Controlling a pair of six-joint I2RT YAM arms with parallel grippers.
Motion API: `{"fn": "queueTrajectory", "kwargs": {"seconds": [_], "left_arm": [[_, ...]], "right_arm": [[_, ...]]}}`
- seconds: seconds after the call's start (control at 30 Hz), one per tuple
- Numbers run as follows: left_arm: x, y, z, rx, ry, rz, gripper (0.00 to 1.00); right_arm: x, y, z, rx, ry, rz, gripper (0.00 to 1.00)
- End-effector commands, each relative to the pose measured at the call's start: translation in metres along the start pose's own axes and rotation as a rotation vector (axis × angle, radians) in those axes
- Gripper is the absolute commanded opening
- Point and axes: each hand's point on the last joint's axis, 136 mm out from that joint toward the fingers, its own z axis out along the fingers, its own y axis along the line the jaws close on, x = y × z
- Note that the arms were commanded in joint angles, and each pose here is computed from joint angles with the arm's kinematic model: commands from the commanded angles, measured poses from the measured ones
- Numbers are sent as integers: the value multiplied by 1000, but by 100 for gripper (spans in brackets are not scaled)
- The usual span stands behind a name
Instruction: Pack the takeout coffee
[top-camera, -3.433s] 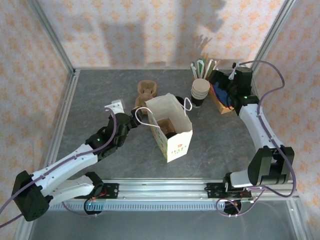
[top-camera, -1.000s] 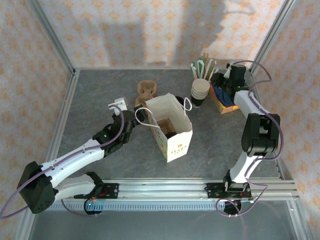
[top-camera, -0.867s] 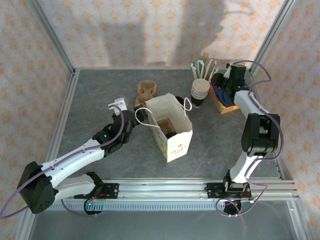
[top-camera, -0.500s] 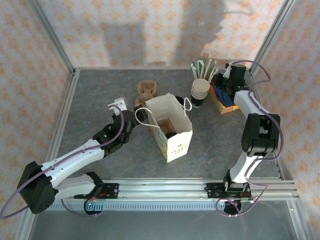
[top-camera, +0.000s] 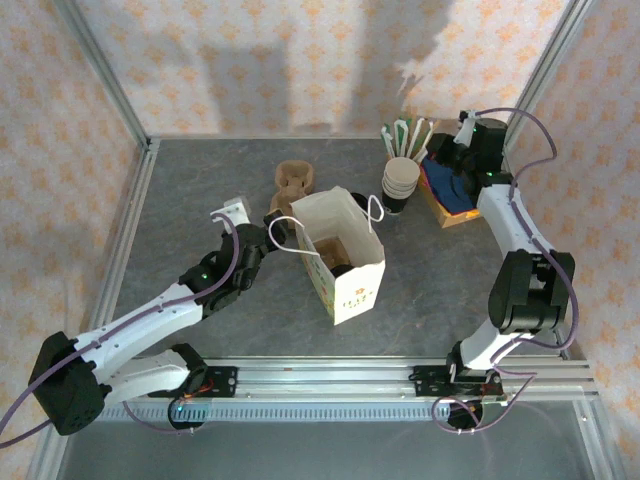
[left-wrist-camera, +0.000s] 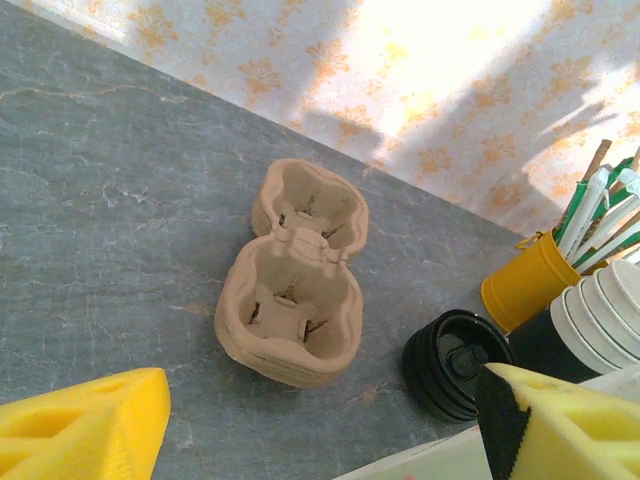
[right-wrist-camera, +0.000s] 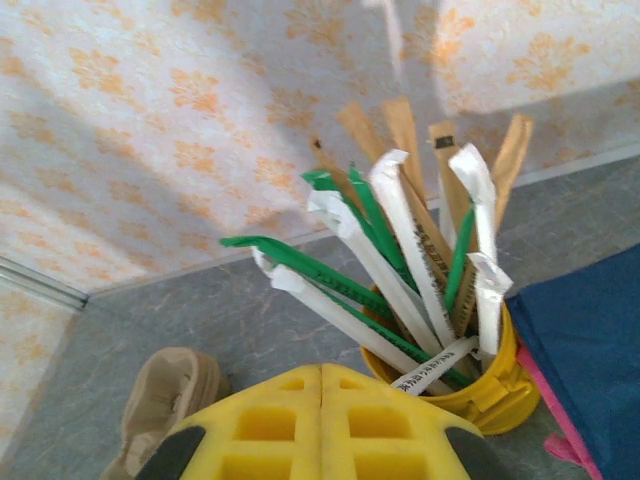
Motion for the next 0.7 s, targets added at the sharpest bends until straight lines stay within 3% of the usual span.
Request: {"fn": "queueTrajectory", "kwargs": {"seconds": [0.0, 0.4, 0.67], "left_arm": [[-4, 3, -2, 2, -14, -24, 81], [-6, -3, -9, 64, -15, -35, 81], [-9, 2, -21, 93, -29, -45, 81]], "right_arm": [[-19, 30, -19, -81, -39, 3, 0], [-64, 89, -99, -121, -212, -69, 0], [-67, 149, -152, -233, -162, -73, 0]]}}
